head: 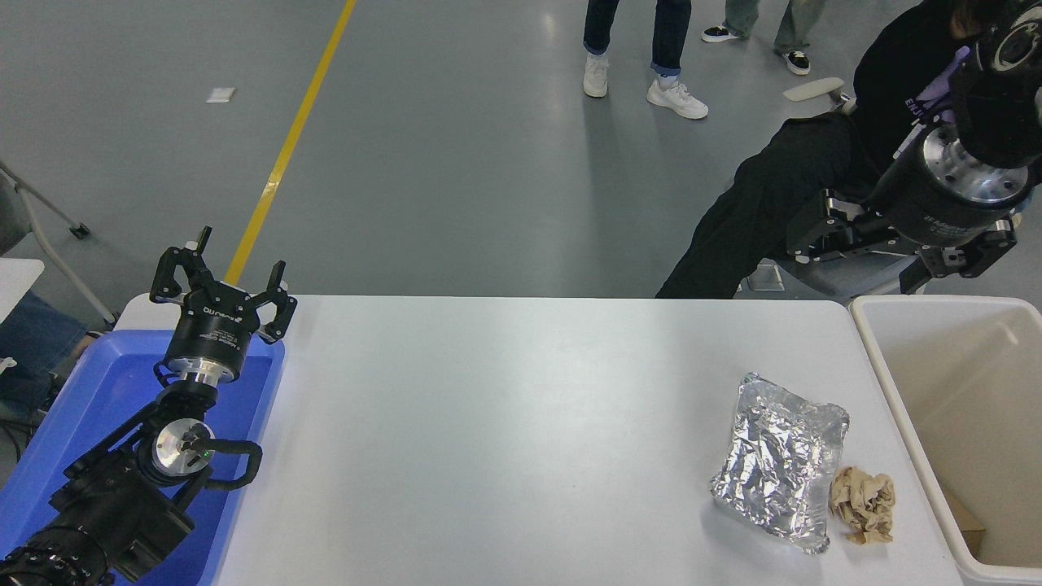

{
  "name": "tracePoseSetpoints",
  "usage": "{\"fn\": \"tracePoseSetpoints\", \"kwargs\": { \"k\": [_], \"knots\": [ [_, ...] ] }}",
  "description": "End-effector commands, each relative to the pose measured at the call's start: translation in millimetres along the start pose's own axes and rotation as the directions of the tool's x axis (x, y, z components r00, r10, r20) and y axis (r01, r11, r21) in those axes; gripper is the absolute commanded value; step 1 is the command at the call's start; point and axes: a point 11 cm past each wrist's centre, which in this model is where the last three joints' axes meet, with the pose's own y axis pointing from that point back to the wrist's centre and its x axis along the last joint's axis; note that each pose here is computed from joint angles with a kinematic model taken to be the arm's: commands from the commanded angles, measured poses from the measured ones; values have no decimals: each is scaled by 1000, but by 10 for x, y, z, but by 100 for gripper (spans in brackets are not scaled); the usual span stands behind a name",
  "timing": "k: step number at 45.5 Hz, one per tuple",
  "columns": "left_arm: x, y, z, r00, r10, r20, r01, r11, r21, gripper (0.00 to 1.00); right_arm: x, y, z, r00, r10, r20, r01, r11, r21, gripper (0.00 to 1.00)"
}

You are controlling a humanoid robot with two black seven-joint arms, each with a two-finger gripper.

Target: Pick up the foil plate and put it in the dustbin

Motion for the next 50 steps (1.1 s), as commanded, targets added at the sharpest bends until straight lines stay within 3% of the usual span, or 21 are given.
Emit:
{"fn": "tracePoseSetpoints", "kwargs": {
  "k": [1,13,24,28,37,50],
  "knots": [
    [4,1,1,1000,2,-1,-2,1000,-1,98,-10,-30,62,1000,-9,11,9,1000,-12,100],
    [11,7,1,1000,5,-1,-5,1000,-2,98,-169,-480,270,995,-81,66,83,996,-33,100],
    [18,12,4,1000,7,-3,-7,1000,-5,98,-127,-988,774,956,134,262,-118,990,-76,100],
    [18,12,4,1000,7,-3,-7,1000,-5,98,-209,-1193,919,963,132,234,-111,989,-100,98],
    [18,12,4,1000,7,-3,-7,1000,-5,98,-580,-1783,867,999,39,22,-37,995,-91,98],
    [12,6,7,1000,6,-3,-6,1000,-6,98,-669,-2228,995,991,94,99,-84,991,-104,97]
  ]
}}
